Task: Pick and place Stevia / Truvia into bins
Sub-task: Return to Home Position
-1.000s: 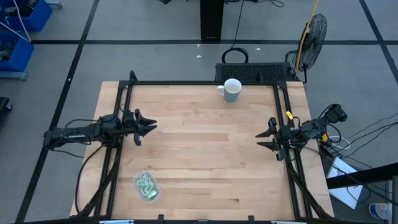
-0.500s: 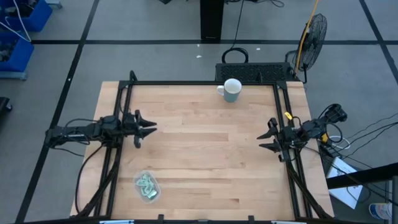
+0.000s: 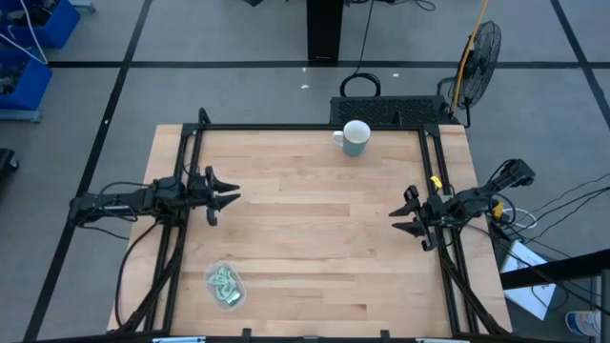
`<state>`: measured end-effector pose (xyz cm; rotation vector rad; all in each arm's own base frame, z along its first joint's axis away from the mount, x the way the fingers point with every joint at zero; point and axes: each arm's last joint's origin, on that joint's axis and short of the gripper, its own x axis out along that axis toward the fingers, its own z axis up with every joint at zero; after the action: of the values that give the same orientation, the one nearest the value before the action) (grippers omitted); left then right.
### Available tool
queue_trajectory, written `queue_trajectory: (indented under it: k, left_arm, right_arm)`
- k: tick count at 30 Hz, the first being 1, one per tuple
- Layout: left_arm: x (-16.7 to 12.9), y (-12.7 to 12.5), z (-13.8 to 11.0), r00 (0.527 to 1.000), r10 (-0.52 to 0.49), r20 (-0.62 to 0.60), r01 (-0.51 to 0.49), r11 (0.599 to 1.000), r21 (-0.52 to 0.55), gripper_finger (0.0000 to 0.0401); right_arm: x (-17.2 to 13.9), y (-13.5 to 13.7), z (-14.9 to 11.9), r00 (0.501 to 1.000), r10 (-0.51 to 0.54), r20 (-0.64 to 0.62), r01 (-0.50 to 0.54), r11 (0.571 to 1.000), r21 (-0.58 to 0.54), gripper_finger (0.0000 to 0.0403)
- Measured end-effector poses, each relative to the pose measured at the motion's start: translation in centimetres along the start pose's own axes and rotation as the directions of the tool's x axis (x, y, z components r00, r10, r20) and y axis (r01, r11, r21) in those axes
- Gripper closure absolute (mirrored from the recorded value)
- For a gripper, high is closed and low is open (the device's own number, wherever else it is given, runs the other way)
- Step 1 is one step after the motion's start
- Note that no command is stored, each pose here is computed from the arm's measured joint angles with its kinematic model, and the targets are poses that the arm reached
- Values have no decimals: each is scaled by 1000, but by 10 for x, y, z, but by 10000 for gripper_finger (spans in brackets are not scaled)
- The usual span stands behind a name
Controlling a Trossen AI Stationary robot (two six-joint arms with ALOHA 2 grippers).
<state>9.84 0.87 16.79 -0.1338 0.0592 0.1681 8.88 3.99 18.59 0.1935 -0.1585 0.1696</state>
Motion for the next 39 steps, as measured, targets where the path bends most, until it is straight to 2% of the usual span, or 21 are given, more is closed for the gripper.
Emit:
queue_trajectory:
  k: [5,10,14,18,39]
  left_arm:
    - [0,0,0,1000,0,-1,0,1000,-20,270]
    - [0,0,0,1000,0,1,0,1000,31,270]
    - [0,0,0,1000,0,3,0,1000,10,270]
    - [0,0,0,1000,0,4,0,1000,-5,270]
    - [0,0,1,1000,0,10,0,1000,-7,270]
  right_arm:
    - [0,0,-2,1000,2,-16,-2,1000,-3,271]
    - [0,-1,-7,998,-5,-70,2,999,-40,271]
    - [-1,-2,-16,988,-17,-153,12,999,-30,271]
    - [-1,-1,-18,983,8,-184,-12,1000,-19,271]
    - [0,-1,-15,989,12,-146,-12,1000,6,271]
